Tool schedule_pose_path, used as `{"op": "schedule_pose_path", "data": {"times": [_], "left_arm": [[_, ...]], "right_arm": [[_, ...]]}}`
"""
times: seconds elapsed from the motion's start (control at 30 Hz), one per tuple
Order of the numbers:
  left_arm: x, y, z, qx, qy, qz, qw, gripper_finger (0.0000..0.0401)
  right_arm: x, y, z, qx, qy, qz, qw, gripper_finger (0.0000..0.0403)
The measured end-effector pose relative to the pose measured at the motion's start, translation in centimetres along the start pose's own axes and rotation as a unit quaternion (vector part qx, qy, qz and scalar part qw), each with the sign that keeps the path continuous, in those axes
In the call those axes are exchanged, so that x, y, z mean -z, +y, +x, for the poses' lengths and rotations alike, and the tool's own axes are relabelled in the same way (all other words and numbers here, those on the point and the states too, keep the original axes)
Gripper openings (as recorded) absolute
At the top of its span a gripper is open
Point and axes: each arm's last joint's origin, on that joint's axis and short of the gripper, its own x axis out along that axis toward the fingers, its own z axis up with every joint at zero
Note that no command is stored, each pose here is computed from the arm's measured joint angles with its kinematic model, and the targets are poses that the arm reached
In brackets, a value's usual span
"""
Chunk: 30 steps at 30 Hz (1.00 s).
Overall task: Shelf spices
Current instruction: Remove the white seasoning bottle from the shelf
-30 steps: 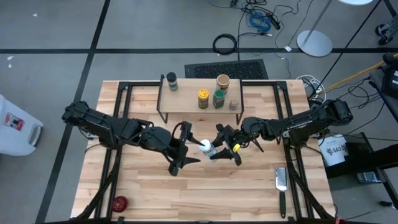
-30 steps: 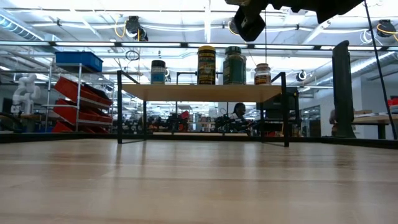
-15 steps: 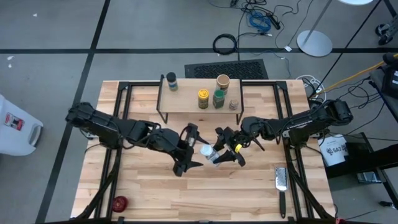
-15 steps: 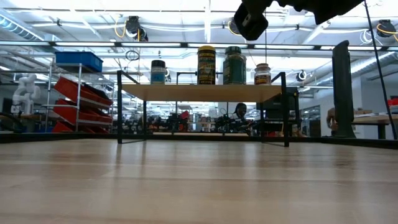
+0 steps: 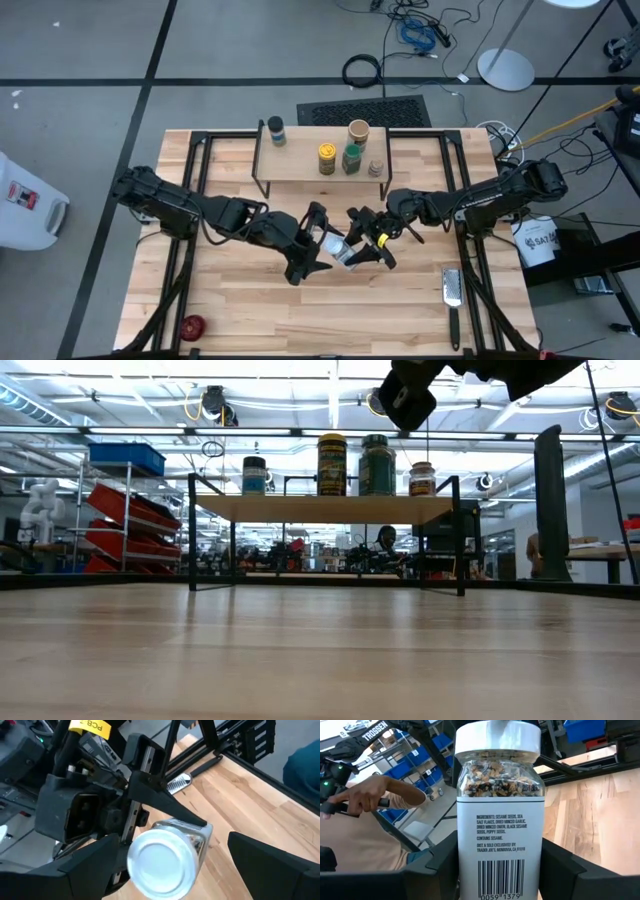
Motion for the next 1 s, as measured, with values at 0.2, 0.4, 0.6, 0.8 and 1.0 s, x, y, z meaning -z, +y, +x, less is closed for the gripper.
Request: {"op": "schedule_pose_path", "data": {"times": [0.2, 0.4, 0.6, 0.8, 1.0], "left_arm": [[0.5, -0.5, 1.7, 0.012, 0.010, 0.021, 1.000, 0.0375], [0.8, -0.7, 2.4, 0.010, 0.016, 0.053, 0.998, 0.0336], [0.8, -0.7, 2.4, 0.007, 0.018, 0.056, 0.998, 0.0306], [0.9, -0.7, 2.4, 0.008, 0.024, 0.058, 0.998, 0.0286], [1.1, -0.8, 2.4, 0.025, 0.025, 0.059, 0.998, 0.0260]], "right_arm": [[0.1, -0.1, 0.1, 0.001, 0.004, 0.002, 1.000, 0.0196], [0.3, -0.2, 0.2, 0.005, 0.012, 0.006, 1.000, 0.0196], [0.4, -0.2, 0.2, -0.003, 0.018, 0.007, 1.000, 0.0196], [0.5, -0.2, 0.1, -0.003, 0.024, 0.010, 1.000, 0.0196], [0.6, -0.3, 0.1, -0.001, 0.028, 0.012, 1.000, 0.0196]]}}
